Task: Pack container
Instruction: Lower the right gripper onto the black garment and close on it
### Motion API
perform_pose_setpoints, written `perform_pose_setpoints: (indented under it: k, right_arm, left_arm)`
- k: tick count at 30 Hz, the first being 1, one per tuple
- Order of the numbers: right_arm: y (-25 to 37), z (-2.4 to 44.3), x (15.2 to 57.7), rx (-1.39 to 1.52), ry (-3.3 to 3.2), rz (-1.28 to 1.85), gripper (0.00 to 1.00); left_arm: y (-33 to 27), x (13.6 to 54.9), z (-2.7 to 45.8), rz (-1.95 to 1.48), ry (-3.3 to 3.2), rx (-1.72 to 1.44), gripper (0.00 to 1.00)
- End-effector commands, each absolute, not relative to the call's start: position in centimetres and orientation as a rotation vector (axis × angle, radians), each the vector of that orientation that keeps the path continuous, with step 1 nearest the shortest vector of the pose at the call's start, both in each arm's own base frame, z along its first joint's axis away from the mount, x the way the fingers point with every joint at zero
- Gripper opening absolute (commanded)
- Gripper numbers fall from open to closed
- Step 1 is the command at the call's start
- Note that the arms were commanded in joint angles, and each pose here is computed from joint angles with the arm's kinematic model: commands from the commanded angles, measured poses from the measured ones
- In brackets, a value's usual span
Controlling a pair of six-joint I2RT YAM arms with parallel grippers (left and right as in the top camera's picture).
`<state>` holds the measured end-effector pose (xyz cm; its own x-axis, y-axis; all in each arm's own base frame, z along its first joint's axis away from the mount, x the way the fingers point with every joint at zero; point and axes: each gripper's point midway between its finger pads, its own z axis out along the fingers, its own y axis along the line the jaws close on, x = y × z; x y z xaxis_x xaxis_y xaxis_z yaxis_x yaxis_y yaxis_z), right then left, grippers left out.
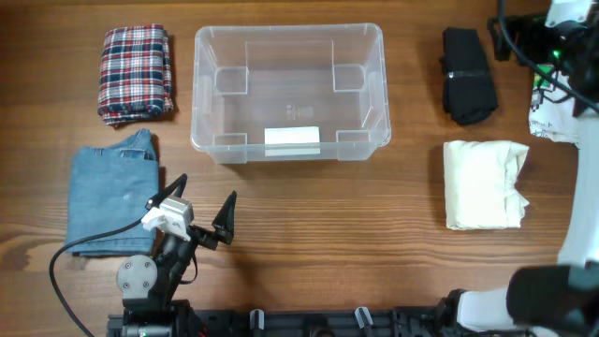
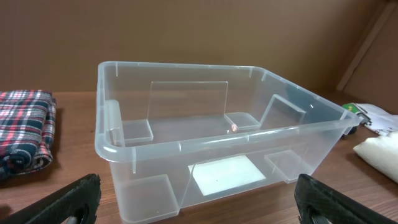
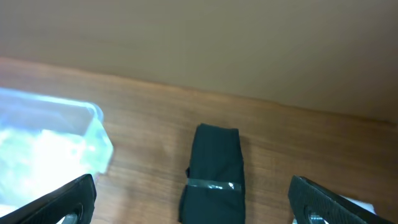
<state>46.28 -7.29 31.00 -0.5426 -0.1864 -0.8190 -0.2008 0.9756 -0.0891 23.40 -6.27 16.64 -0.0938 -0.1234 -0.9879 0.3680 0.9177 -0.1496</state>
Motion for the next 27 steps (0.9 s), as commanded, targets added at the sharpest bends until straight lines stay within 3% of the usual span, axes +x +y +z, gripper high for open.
perform_pose_setpoints:
  k: [1,6,13,27]
  right_arm:
    - [-8.2,26.6,48.8,-0.413,2.209,-0.02,1.0]
    - [-10.9,19.4,51.7,-0.29,2.307,0.069,1.0]
    - [-12.6,12.6,54.4,-0.256,2.327,0.147,1.0]
    - [-13.4,5.6,54.3,-0.184,2.424,0.232,1.0]
  left_arm:
    - [-6.1,23.5,16.5,-0.397,1.611,0.195,1.0]
    - [-6.1,23.5,16.5,-0.398,1.611,0.195,1.0]
    - [-6.1,23.5,16.5,-0.397,1.611,0.195,1.0]
    - [-6.1,23.5,16.5,-0.397,1.611,0.195,1.0]
